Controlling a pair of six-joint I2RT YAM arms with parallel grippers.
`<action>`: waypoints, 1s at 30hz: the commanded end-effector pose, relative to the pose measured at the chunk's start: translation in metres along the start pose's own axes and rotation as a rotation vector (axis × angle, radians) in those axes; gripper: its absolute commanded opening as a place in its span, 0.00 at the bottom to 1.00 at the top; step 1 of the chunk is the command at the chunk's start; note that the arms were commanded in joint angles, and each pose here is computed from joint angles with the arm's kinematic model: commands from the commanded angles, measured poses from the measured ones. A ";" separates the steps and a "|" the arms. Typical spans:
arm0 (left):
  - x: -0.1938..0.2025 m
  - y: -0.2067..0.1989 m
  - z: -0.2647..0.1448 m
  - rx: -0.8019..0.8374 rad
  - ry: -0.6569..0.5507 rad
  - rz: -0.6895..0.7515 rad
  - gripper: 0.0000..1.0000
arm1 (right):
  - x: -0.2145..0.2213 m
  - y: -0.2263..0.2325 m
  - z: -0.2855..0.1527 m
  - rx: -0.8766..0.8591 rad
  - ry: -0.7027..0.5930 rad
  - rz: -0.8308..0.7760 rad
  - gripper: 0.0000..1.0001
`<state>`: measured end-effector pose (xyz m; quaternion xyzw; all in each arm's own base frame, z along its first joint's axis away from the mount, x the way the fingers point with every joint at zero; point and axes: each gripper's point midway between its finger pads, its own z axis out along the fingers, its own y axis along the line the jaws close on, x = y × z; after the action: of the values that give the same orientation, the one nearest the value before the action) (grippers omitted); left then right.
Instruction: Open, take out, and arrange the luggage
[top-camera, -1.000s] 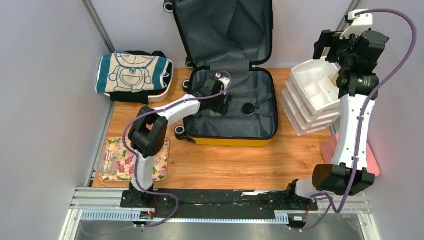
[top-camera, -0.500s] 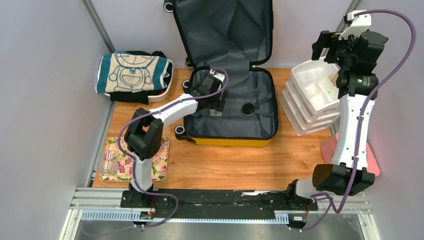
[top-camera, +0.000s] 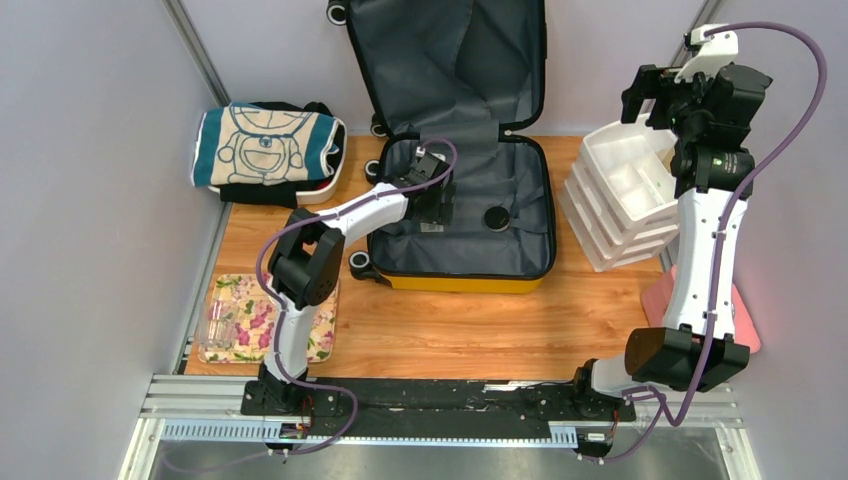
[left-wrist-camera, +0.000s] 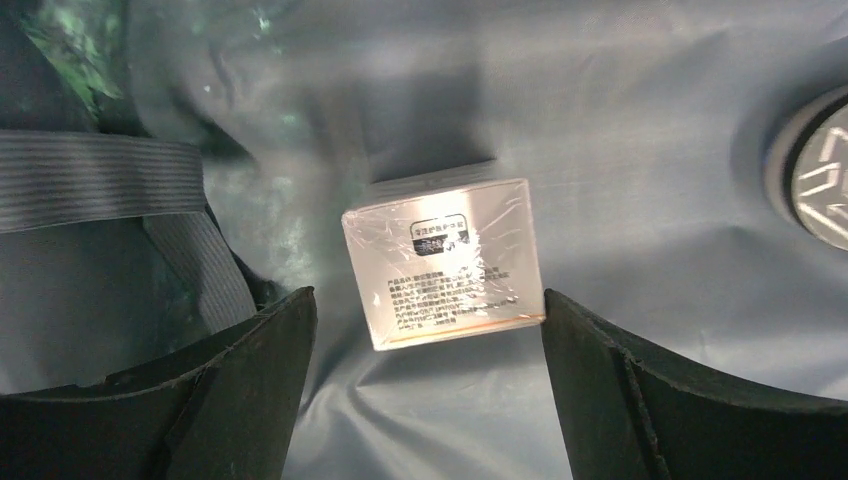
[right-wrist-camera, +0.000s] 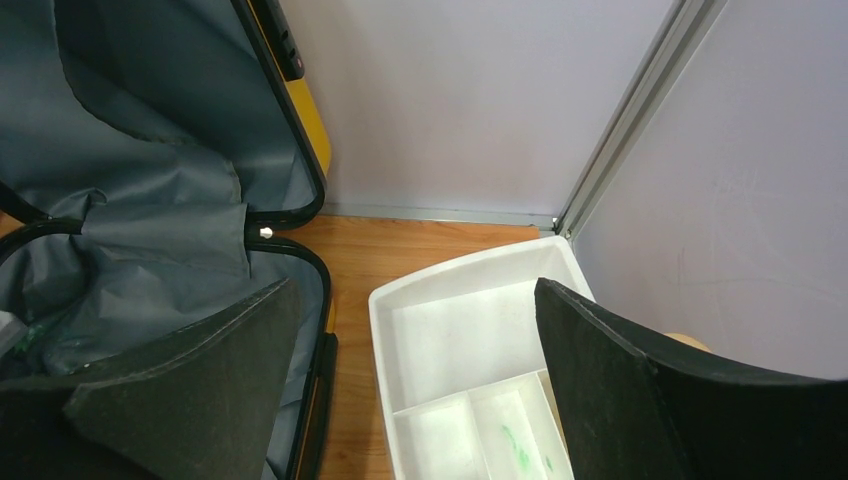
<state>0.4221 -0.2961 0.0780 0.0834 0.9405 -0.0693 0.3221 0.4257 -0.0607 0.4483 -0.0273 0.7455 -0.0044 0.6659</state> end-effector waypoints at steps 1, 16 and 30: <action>-0.007 -0.003 0.005 -0.018 -0.007 -0.024 0.90 | -0.018 0.006 -0.013 -0.013 -0.054 -0.028 0.93; -0.050 -0.028 -0.032 0.287 -0.213 0.236 0.00 | 0.011 0.031 -0.007 -0.141 0.017 0.078 0.90; -0.058 -0.059 -0.249 1.310 -0.818 0.665 0.00 | 0.046 0.116 -0.012 -0.502 0.100 0.080 0.87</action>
<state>0.3813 -0.2999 0.2236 0.3167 0.6680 -0.4668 0.4854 0.4164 0.0265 0.3861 -0.1129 0.7777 0.1725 0.5939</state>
